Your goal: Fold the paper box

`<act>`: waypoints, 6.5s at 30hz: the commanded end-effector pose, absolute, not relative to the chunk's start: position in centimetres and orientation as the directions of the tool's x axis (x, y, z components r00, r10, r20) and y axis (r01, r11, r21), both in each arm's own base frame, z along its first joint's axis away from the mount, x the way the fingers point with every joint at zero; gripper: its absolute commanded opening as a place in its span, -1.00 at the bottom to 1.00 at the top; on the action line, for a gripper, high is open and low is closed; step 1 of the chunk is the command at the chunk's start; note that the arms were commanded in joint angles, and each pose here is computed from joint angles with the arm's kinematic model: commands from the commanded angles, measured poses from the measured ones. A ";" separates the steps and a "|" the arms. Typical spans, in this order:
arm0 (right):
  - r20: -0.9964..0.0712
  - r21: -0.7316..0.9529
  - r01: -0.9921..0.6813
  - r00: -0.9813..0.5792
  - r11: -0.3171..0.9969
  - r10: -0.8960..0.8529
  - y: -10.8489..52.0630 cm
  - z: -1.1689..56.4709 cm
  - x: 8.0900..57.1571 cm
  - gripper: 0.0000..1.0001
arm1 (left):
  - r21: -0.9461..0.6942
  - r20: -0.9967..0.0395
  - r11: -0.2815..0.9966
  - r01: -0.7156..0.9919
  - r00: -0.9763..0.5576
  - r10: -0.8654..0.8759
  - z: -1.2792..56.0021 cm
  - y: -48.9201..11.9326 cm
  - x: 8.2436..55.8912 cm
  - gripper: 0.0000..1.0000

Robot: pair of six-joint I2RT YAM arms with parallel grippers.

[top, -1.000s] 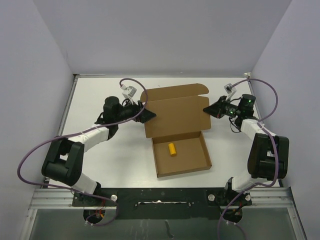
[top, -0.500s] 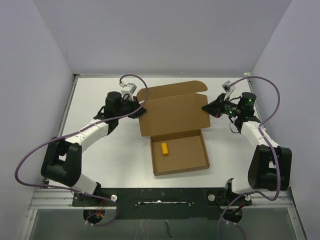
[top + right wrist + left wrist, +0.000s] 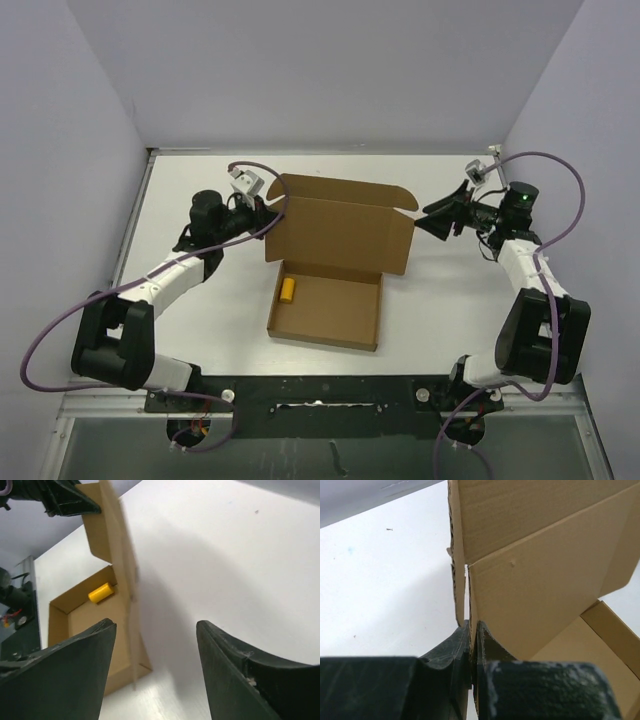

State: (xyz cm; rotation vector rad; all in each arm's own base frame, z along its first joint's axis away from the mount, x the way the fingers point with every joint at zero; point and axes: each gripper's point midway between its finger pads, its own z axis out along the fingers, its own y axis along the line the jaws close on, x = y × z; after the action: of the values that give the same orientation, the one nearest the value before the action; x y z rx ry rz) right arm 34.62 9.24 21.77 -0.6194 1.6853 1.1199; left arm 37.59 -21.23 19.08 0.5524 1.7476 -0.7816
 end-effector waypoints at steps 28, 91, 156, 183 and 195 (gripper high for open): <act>-0.992 0.072 -0.975 -0.092 0.210 -0.088 15.7 21.5 28.9 0.21 | -0.120 -0.988 0.668 0.734 -0.151 -0.012 22.6 -20.4 37.8 -1.00; -0.995 0.083 -0.977 -0.070 -0.196 -0.072 23.8 21.4 21.6 0.38 | -0.217 -0.975 0.645 0.733 -0.197 -0.104 22.6 -19.3 38.8 -1.00; -0.939 0.236 -0.824 -0.331 0.516 -0.099 12.5 22.7 32.1 0.78 | -0.205 -0.979 0.866 0.457 -0.104 -0.177 24.2 -19.4 37.1 -1.00; -0.896 0.030 -0.588 -0.375 0.808 -0.239 13.2 21.0 37.2 0.96 | -0.143 -0.990 0.912 0.385 -0.061 -0.130 25.0 -19.3 35.8 -1.00; -0.892 0.097 -0.692 -0.379 0.715 -0.246 14.5 21.4 35.8 0.96 | -0.143 -0.990 0.916 0.376 -0.060 -0.129 25.2 -19.3 35.9 -1.00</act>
State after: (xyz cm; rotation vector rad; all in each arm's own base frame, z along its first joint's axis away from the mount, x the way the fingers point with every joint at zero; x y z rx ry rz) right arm 35.40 14.18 19.04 -0.7054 2.0152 0.5681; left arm 35.78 -19.25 20.70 0.2229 1.6943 -0.3991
